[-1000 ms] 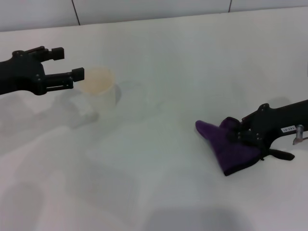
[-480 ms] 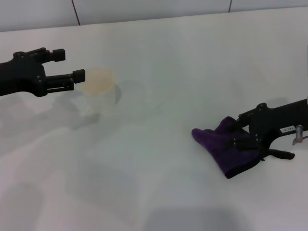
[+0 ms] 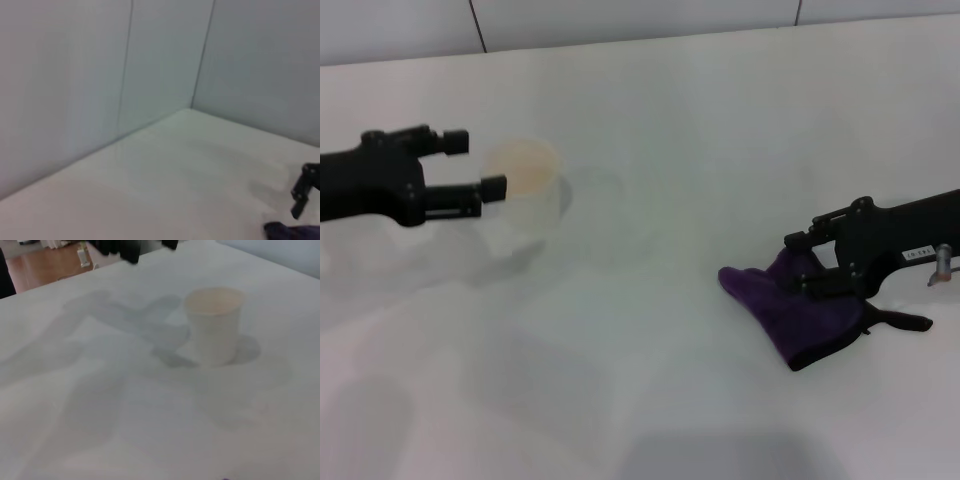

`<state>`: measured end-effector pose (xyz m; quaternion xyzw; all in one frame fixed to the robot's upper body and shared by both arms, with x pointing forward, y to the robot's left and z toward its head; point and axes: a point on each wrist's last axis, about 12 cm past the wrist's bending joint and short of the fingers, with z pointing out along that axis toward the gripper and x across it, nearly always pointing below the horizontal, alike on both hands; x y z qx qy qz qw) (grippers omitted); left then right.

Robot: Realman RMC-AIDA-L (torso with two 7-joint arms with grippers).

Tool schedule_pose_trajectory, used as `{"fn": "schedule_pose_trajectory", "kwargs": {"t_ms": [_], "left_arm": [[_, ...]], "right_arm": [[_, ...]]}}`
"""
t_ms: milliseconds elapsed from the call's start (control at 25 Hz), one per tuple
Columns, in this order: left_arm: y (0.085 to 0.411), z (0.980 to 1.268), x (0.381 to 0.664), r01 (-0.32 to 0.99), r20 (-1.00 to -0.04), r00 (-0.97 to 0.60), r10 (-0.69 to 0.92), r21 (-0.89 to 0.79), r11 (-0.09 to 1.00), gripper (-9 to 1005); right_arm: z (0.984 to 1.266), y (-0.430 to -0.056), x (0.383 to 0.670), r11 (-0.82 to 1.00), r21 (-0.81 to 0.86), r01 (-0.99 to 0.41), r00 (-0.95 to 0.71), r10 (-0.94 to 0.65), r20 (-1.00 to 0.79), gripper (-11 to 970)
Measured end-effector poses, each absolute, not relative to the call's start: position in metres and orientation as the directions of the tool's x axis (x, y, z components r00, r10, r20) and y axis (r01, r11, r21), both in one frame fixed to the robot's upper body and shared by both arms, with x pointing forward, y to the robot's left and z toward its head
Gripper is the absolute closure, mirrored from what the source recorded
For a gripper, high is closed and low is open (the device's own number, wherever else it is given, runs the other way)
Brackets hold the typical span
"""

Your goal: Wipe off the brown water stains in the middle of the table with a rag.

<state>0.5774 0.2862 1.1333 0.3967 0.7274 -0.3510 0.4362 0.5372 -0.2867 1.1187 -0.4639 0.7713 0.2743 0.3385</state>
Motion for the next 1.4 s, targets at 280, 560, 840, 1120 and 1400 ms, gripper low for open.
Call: {"fn": "schedule_pose_trajectory", "kwargs": {"t_ms": [280,560,840,1120,1400], "left_arm": [[0.291,1.136,0.570,0.890,-0.896,-0.330,0.298,-0.190,0.414,135],[0.296,1.140,0.568,0.891,-0.893,-0.330,0.307,-0.188,0.412,135],[0.295,1.139,0.566,0.889,-0.880,-0.350,0.321,-0.205,0.408,135],[0.295,1.138,0.565,0.891,-0.878,-0.355,0.322,-0.213,0.401,135],[0.295,1.138,0.564,0.890,-0.879,-0.355,0.317,-0.215,0.402,135]], "right_arm": [[1.122,-0.286,0.540,0.421,0.095,-0.902,-0.329,-0.529,-0.782,433],[1.125,-0.283,0.543,0.407,0.079,-0.910,-0.307,-0.534,-0.788,435],[1.124,-0.283,0.542,0.391,0.066,-0.918,-0.288,-0.543,-0.789,434],[1.125,-0.285,0.542,0.390,0.049,-0.920,-0.274,-0.546,-0.792,427],[1.126,-0.290,0.542,0.406,0.044,-0.913,-0.277,-0.536,-0.797,404]]}}
